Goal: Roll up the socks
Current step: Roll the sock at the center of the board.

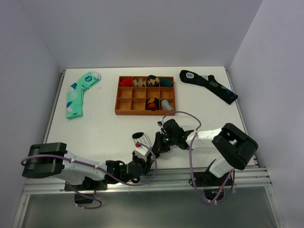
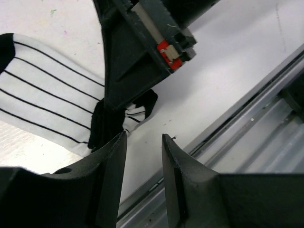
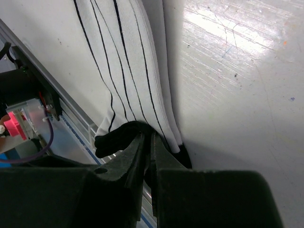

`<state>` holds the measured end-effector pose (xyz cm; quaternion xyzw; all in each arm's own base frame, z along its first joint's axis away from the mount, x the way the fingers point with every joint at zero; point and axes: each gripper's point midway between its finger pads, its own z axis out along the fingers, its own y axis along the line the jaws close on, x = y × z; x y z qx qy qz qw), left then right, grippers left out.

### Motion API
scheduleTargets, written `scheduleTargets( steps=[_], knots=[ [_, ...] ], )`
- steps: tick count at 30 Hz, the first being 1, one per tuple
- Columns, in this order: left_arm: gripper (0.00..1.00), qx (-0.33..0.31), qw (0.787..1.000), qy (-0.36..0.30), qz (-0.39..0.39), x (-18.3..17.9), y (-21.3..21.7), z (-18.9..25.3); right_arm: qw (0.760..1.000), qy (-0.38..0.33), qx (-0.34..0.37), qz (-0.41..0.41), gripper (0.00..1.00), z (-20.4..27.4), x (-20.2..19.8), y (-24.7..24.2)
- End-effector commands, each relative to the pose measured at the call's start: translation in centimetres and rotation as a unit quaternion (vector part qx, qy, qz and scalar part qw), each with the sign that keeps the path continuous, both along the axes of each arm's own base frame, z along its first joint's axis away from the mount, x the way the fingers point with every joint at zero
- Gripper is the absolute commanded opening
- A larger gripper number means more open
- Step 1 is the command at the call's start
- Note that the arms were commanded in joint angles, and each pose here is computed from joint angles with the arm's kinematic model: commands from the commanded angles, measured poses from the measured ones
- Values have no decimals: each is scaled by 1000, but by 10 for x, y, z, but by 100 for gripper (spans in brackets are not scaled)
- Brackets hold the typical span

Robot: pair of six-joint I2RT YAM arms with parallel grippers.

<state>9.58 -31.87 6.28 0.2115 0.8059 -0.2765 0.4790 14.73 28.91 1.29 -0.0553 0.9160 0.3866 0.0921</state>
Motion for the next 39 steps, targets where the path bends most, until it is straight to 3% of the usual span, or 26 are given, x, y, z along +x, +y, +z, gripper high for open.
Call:
scheduleTargets(
  steps=[1, 11, 21, 24, 30, 39],
  knots=[
    [41, -2, 1000, -15, 21, 15, 0, 8, 996, -6, -92, -19, 1, -36, 2, -31],
    [35, -28, 1000, 5, 5, 27, 5, 11, 995, 1, -93, -17, 1, -41, 1, -30],
    [40, -60, 998, 9, 11, 26, 14, 21, 995, 4, -95, -16, 1, -42, 1, -30],
    [37, -80, 996, 22, -31, 11, 7, 24, 995, 4, -98, -17, 0, -43, 1, -31],
    [31, -63, 995, 42, -67, -1, -4, 12, 995, 7, -98, -17, 0, -45, 0, -31],
    [33, -51, 997, 47, -24, 15, 0, -4, 995, 10, -100, -16, 0, -48, -2, -32]
  ],
)
